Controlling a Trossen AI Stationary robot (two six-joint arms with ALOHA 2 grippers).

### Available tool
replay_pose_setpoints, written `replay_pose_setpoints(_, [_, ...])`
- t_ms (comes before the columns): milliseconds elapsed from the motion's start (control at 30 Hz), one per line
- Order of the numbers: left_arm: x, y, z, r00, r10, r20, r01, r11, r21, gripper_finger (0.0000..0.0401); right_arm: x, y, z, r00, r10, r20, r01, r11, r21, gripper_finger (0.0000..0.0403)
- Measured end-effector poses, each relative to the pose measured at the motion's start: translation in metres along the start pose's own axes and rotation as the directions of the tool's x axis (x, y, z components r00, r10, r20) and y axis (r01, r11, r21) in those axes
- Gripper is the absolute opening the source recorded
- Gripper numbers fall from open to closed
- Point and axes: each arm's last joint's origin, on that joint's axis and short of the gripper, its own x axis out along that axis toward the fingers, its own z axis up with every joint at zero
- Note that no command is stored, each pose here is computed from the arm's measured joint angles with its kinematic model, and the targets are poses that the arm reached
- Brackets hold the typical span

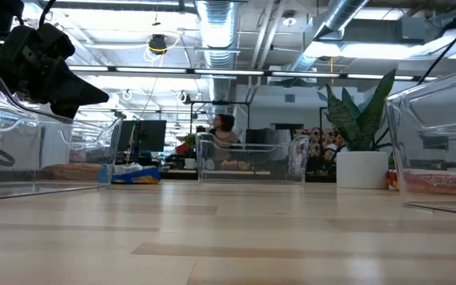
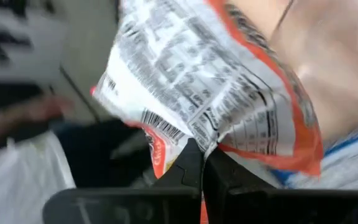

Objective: Sort Maruchan noodles
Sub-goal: Put the right orange noodle pack into the bottom right transparent bin

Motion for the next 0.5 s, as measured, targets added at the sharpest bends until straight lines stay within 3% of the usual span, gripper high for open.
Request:
replay_pose_setpoints(133, [0.000,0.000,0.000,1.000,0.000,0.000,0.000,1.000,0.000,0.0000,-0.029,-0.025,0.019,0.978,-0.189,0.094,0.180,0.979,0.098,0.0018])
replay_pose_setpoints(300, [0.000,0.000,0.000,1.000,0.000,0.000,0.000,1.000,0.000,0.0000,-0.040,-0.050,0.031,0.886,-0.459,0.064,0.447,0.883,0.144,0.0018])
replay_pose_setpoints(500, [0.000,0.000,0.000,1.000,0.000,0.000,0.000,1.000,0.000,0.0000,-0.020,-0.057,0.036,0.862,-0.506,0.032,0.506,0.863,0.015,0.0018])
